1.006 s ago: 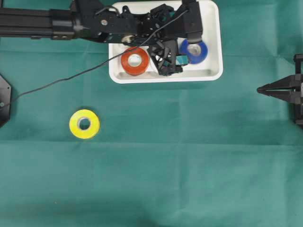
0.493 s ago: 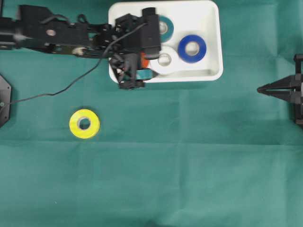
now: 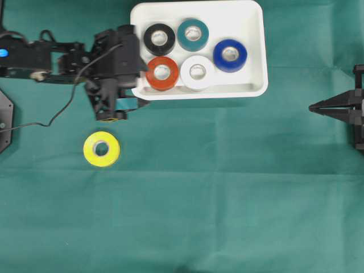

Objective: Put the tape into the white case with the left arm.
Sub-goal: 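Retract the left gripper out of the tray to the left side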

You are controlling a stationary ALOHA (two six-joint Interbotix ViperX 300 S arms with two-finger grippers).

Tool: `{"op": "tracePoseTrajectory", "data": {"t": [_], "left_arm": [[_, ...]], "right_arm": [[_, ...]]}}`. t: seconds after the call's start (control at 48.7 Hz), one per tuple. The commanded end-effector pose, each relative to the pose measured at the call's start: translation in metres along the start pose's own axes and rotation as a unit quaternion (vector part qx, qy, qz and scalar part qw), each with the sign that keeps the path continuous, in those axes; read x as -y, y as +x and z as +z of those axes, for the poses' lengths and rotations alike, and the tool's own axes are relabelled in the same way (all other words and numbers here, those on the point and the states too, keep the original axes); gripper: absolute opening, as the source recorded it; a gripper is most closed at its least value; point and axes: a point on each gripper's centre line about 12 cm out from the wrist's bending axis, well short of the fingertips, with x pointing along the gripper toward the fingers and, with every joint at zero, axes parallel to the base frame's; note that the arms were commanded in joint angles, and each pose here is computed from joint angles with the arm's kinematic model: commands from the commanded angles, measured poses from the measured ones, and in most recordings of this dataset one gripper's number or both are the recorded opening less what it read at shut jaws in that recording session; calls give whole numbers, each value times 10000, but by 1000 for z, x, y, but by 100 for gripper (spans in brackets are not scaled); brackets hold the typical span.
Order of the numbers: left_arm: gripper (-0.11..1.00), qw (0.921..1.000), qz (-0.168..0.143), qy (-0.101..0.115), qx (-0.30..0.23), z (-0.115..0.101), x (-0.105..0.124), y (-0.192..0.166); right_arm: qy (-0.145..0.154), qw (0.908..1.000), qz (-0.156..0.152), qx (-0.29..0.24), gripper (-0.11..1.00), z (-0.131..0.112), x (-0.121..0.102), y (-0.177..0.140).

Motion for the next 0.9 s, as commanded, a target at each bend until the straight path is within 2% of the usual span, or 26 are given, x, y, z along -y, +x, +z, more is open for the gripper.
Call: {"op": "tracePoseTrajectory", "data": {"t": [0.0, 0.226, 0.513, 0.882], "left_arm": [[88, 9996, 15, 14, 276, 2, 2, -16], [88, 9994, -36, 73, 322, -25, 10, -40], [88, 9980, -149, 344, 518, -56, 23, -68], [88, 9950, -129, 346, 932, -89, 26, -101]], "right_arm": [[2, 10000, -7, 92, -9, 6, 0, 1], [2, 10000, -7, 100, -9, 7, 0, 1], [10, 9999, -7, 107, -9, 8, 0, 1], [2, 9999, -7, 107, -9, 8, 0, 1]]}}
